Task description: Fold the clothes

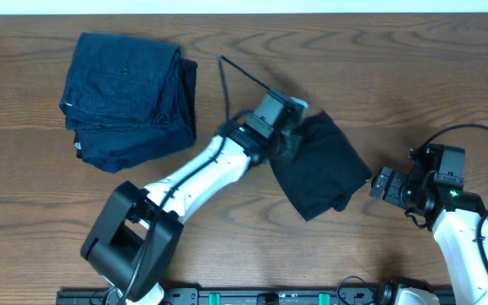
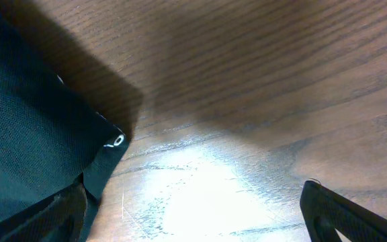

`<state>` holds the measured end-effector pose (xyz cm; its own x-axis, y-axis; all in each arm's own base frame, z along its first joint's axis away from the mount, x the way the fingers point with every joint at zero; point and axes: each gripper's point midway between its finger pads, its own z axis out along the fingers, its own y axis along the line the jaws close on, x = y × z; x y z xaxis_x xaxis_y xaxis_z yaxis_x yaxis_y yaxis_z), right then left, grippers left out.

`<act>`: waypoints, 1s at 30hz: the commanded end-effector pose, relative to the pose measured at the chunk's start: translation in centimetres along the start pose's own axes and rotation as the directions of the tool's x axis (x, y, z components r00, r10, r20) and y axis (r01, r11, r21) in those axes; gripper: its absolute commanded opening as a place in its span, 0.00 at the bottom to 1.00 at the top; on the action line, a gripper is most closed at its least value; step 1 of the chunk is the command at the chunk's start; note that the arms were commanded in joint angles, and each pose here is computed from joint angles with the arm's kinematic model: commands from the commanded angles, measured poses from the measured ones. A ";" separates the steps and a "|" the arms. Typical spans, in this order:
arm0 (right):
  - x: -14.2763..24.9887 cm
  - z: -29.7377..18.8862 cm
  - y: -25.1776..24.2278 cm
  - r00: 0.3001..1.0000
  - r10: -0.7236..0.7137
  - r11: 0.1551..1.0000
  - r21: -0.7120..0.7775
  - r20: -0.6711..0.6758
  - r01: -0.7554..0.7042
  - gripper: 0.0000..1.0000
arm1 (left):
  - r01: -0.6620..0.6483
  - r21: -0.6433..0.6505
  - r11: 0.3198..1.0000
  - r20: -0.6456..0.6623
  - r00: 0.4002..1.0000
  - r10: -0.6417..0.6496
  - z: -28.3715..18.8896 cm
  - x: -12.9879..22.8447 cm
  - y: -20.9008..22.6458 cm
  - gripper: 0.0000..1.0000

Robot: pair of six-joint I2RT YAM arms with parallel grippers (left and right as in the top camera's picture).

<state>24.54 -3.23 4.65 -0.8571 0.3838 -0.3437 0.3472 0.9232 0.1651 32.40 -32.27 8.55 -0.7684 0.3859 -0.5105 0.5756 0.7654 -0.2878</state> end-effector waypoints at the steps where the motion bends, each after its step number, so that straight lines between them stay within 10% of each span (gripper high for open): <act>1: 0.2 0.1 -0.3 1.000 0.009 1.000 0.007 -0.007 -0.009 0.99 | -0.098 -0.013 0.995 -0.026 0.995 0.098 0.6 1.1 -1.4 0.12; 6: 0.2 0.1 -0.3 1.000 0.009 1.000 0.007 -0.007 -0.009 0.99 | -0.146 -0.196 0.970 -0.050 0.989 0.139 1.6 1.7 1.1 0.13; 30: 0.2 0.1 -0.3 1.000 0.009 1.000 0.007 -0.007 -0.009 0.99 | -0.355 -0.075 0.932 0.059 0.931 0.359 2.7 -0.2 -4.9 0.13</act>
<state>24.55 -3.23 4.65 -0.8571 0.3838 -0.3438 0.3473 0.9232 0.1647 30.91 -36.64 7.35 -0.5243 0.5963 -0.6079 0.7665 0.6415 -0.0317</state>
